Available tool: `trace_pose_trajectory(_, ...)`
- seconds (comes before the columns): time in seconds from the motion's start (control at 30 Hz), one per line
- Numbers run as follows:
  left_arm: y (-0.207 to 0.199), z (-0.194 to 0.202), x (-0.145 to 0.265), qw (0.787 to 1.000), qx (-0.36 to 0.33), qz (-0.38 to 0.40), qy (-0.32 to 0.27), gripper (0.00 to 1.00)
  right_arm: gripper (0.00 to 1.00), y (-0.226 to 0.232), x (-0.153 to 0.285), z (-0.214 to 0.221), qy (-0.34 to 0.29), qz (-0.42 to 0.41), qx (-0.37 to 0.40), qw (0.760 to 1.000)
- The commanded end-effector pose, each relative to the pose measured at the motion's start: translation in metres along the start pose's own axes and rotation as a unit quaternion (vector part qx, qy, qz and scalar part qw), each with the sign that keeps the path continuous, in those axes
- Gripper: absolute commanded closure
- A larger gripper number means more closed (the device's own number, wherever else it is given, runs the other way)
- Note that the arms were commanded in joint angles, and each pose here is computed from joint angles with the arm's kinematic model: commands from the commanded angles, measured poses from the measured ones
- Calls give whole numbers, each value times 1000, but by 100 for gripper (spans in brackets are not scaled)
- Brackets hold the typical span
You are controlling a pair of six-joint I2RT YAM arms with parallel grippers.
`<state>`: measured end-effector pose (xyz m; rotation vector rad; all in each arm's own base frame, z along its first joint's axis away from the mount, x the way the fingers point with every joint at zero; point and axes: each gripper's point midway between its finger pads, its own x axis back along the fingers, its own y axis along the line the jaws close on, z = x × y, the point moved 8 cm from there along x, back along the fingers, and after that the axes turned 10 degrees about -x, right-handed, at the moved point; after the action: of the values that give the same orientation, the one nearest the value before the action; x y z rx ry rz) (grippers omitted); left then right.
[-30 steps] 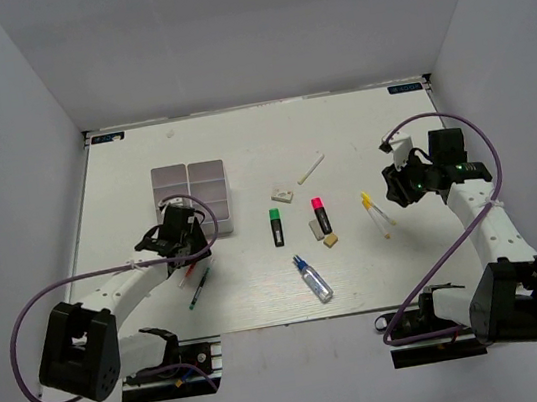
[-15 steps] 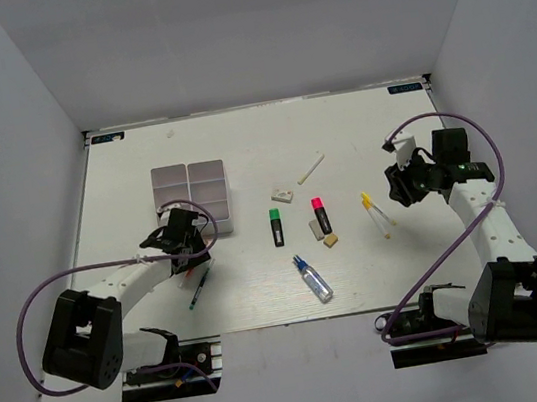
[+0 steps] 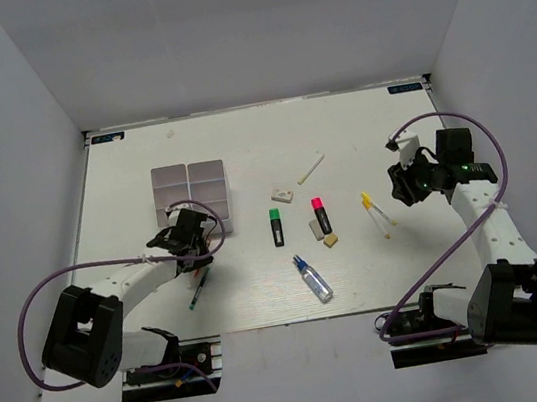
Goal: Sort the stationery into containers
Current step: Move the pen to the center of the board, then pick up the pen from the center of the board, then place the pen in the storage box.
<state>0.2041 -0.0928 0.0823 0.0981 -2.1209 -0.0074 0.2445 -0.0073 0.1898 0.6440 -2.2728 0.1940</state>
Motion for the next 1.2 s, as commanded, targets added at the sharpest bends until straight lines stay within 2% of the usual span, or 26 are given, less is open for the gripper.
trace_pose_trajectory(0.0,-7,14,3,999,-17,22,31,60,53,0,6,-8,-25,-3,11,1000)
trace_pose_trajectory(0.17,-10,21,4,999,-29,21,36,72,53,2,8,-9,-31,-11,11,999)
trace_pose_trajectory(0.43,-10,17,12,999,-30,12,18,100,52,9,10,-5,-36,-25,18,999)
trace_pose_trajectory(0.6,-13,5,33,998,-25,52,-29,100,52,11,12,-4,-37,-29,26,999)
trace_pose_trajectory(0.67,-16,0,44,994,-27,90,-50,100,46,15,12,-3,-37,-49,34,998)
trace_pose_trajectory(0.7,-19,-3,51,990,-36,118,-62,100,38,17,12,-2,-36,-58,35,997)
trace_pose_trajectory(0.73,-21,-14,67,983,-32,148,-101,100,34,21,13,-1,-34,-75,39,996)
trace_pose_trajectory(0.8,-25,-22,86,970,-42,200,-134,100,26,27,13,-1,-39,-104,45,993)
trace_pose_trajectory(0.9,-27,-46,124,941,-35,252,-223,100,25,35,12,1,-38,-142,49,988)
trace_pose_trajectory(0.93,-26,-58,136,933,-25,254,-255,100,26,38,14,2,-35,-152,53,986)
trace_pose_trajectory(1.0,-21,-74,145,930,-3,227,-290,100,30,42,13,1,-38,-176,50,982)
trace_pose_trajectory(1.03,-22,-89,153,921,9,226,-317,100,38,42,13,-1,-41,-181,58,981)
trace_pose_trajectory(1.1,-20,-107,149,921,34,184,-342,100,54,48,12,-1,-43,-203,59,976)
trace_pose_trajectory(1.13,-20,-118,152,917,45,173,-357,100,73,49,10,1,-43,-210,70,974)
trace_pose_trajectory(1.17,-19,-131,154,908,67,152,-385,100,80,54,9,1,-44,-224,75,971)
